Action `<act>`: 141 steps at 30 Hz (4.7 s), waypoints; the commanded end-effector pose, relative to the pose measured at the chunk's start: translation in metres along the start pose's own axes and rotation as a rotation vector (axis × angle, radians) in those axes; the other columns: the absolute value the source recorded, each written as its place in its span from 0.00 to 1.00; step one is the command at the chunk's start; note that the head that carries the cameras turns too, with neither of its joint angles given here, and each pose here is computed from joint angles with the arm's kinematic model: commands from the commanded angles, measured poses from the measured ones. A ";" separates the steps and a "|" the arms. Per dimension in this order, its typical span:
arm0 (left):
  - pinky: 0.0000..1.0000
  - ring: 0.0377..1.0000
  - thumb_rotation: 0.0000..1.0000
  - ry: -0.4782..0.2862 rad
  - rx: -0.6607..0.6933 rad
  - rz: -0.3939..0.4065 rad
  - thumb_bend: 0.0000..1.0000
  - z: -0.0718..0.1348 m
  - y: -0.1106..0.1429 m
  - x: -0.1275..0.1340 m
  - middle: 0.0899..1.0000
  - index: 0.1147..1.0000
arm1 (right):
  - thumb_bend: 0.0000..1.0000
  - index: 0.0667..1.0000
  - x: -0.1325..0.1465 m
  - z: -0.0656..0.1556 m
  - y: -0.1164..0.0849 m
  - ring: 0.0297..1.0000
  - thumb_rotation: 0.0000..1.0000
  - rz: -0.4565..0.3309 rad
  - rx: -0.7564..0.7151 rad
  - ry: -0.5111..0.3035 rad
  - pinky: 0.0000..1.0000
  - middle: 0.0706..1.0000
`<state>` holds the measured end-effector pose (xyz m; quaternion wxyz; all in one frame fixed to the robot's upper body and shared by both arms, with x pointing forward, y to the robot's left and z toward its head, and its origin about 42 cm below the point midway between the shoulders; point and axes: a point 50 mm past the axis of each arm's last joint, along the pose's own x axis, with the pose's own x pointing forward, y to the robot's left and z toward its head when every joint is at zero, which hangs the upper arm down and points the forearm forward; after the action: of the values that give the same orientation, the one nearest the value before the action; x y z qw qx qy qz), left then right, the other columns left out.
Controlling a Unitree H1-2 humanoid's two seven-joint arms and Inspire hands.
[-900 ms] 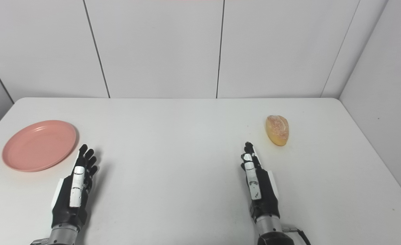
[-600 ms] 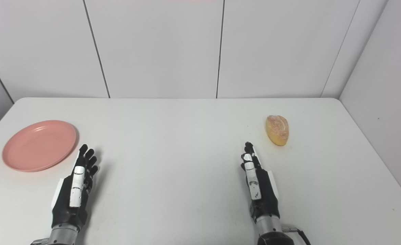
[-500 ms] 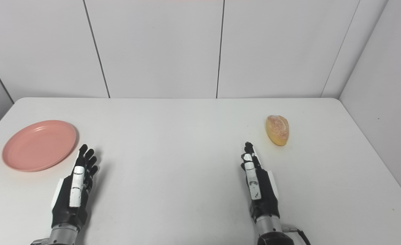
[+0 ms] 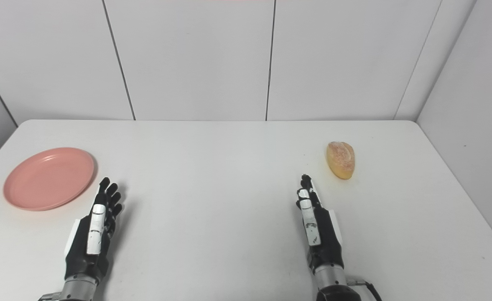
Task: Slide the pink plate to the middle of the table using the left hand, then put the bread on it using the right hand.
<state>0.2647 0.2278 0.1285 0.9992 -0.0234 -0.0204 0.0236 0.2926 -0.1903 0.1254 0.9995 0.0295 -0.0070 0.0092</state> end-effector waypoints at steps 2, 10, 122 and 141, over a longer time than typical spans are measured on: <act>1.00 1.00 1.00 -0.043 0.010 -0.012 0.66 0.000 -0.012 -0.002 1.00 1.00 | 0.76 0.97 0.003 0.002 -0.009 0.97 1.00 0.007 0.001 -0.037 0.99 0.99; 1.00 1.00 0.98 -0.015 0.027 -0.012 0.71 -0.016 -0.034 -0.004 1.00 1.00 | 0.73 0.98 0.001 -0.013 -0.032 0.99 1.00 0.011 0.011 -0.027 1.00 1.00; 0.79 0.81 0.87 -0.205 0.207 0.398 0.89 0.037 0.254 0.152 0.83 0.90 | 0.69 0.99 -0.004 -0.029 -0.036 0.97 1.00 0.046 0.037 0.021 0.98 0.99; 0.80 0.86 0.85 -0.180 0.157 0.219 0.91 0.025 0.218 0.168 0.88 0.94 | 0.69 0.98 -0.005 -0.025 -0.030 0.96 1.00 0.047 0.036 0.019 0.93 0.98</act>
<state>0.4034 0.4628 0.1243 0.9850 0.0493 -0.0564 0.1553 0.2982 -0.2207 0.1114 0.9983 0.0392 -0.0252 0.0357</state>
